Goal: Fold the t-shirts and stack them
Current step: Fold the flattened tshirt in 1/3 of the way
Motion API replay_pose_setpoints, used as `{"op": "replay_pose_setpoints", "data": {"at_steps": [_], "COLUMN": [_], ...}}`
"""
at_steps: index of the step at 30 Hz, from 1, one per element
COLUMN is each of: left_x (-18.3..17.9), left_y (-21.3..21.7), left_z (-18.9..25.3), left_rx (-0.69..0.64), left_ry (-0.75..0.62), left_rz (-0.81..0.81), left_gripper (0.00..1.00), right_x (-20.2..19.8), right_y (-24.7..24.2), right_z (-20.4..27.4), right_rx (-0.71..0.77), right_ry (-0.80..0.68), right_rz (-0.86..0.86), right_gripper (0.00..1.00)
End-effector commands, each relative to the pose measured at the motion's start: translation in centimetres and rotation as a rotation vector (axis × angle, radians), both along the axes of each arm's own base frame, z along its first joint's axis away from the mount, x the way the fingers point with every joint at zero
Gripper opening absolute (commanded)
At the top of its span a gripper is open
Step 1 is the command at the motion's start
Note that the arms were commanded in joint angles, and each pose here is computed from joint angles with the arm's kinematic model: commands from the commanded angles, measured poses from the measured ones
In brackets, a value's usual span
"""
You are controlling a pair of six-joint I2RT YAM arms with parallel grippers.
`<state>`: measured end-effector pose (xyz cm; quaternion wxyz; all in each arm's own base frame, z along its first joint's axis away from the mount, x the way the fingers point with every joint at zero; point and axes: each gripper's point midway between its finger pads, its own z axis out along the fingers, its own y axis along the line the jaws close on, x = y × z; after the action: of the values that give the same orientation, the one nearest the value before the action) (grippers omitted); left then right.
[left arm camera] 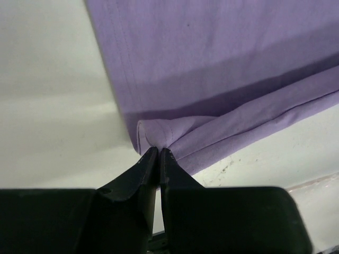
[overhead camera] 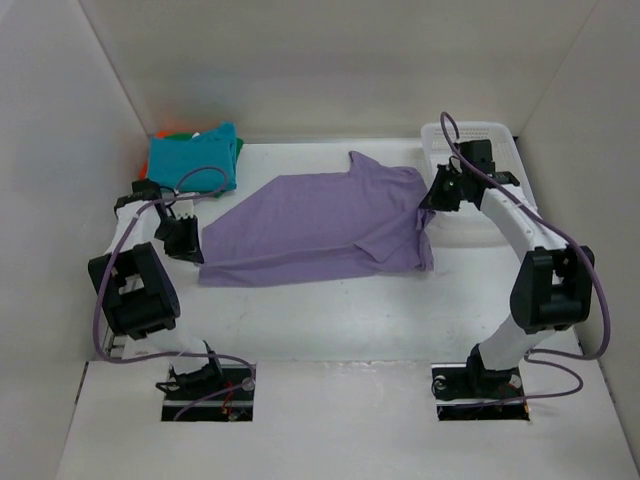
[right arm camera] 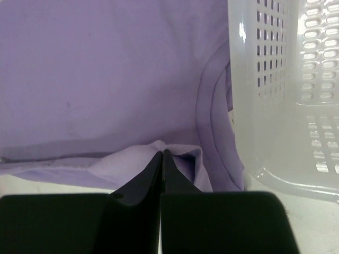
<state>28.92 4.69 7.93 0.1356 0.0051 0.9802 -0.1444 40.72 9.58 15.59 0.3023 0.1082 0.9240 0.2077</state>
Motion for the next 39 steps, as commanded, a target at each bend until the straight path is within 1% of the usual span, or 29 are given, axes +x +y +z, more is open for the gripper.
{"op": "replay_pose_setpoints", "data": {"at_steps": [1,6,10,13,15,16,17,18,19,21,22,25,26,27,29,32,34,36,39], "left_x": [2.3,2.6,3.4,4.1,4.7,4.9,5.3,5.8,6.1,6.7,6.9,7.1,6.7,6.2,4.4,0.3,-2.0,-3.0,-2.5], "left_y": [0.2,0.7,0.9,1.4,2.0,2.3,2.7,3.3,3.8,5.1,5.8,7.4,7.5,6.7,3.7,-0.5,-1.5,-1.5,-0.9], "left_z": [0.7,0.1,-0.2,-0.4,-0.3,-0.2,0.1,0.5,0.9,2.3,3.1,6.4,7.4,8.1,8.3,5.2,2.6,0.4,-1.4], "left_rx": [-0.02,-0.03,-0.032,-0.027,-0.024,-0.024,-0.022,-0.019,-0.015,0.002,0.014,0.099,0.129,0.157,0.196,0.282,0.378,0.476,0.578], "left_ry": [-0.053,-0.032,-0.024,-0.021,-0.026,-0.03,-0.039,-0.053,-0.065,-0.109,-0.134,-0.241,-0.28,-0.313,-0.345,-0.291,-0.235,-0.203,-0.196], "left_rz": [0.021,0.037,0.044,0.055,0.071,0.081,0.096,0.115,0.126,0.156,0.17,0.167,0.144,0.087,-0.09,-0.393,-0.542,-0.634,-0.664], "left_gripper": [0.04,0.05,0.06,0.08,0.1,0.11,0.15,0.21,0.25,0.34,0.37,0.41,0.44,0.47,0.52,0.55,0.56,0.57,0.58], "right_x": [1.8,3.0,4.4,5.5,6.1,6.5,6.9,7.3,7.6,8.0,7.9,6.8,5.8,4.6,1.7,-3.1,-6.2,-8.6,-10.1], "right_y": [-0.3,-0.6,0.2,0.7,0.9,0.9,0.8,0.7,0.6,0.6,0.6,1.4,1.7,1.8,1.8,1.6,1.2,0.8,-0.2], "right_z": [0.6,0.2,0.1,-0.3,-0.5,-0.4,-0.4,-0.3,0.0,0.7,1.4,3.8,4.5,4.8,3.8,0.2,-2.6,-4.5,-6.4], "right_rx": [-0.03,-0.057,-0.08,-0.112,-0.135,-0.147,-0.156,-0.164,-0.168,-0.166,-0.162,-0.153,-0.151,-0.15,-0.152,-0.166,-0.186,-0.211,-0.243], "right_ry": [-0.05,-0.051,-0.051,-0.039,-0.037,-0.04,-0.042,-0.049,-0.058,-0.075,-0.09,-0.134,-0.141,-0.138,-0.095,0.03,0.123,0.177,0.213], "right_rz": [0.01,0.0,0.022,0.034,0.037,0.034,0.027,0.019,0.012,0.004,0.002,0.014,0.016,0.01,-0.022,-0.04,-0.055,-0.067,-0.104], "right_gripper": [0.0,0.0,0.01,0.04,0.07,0.11,0.15,0.2,0.26,0.28,0.31,0.38,0.4,0.41,0.45,0.48,0.5,0.52,0.53]}}
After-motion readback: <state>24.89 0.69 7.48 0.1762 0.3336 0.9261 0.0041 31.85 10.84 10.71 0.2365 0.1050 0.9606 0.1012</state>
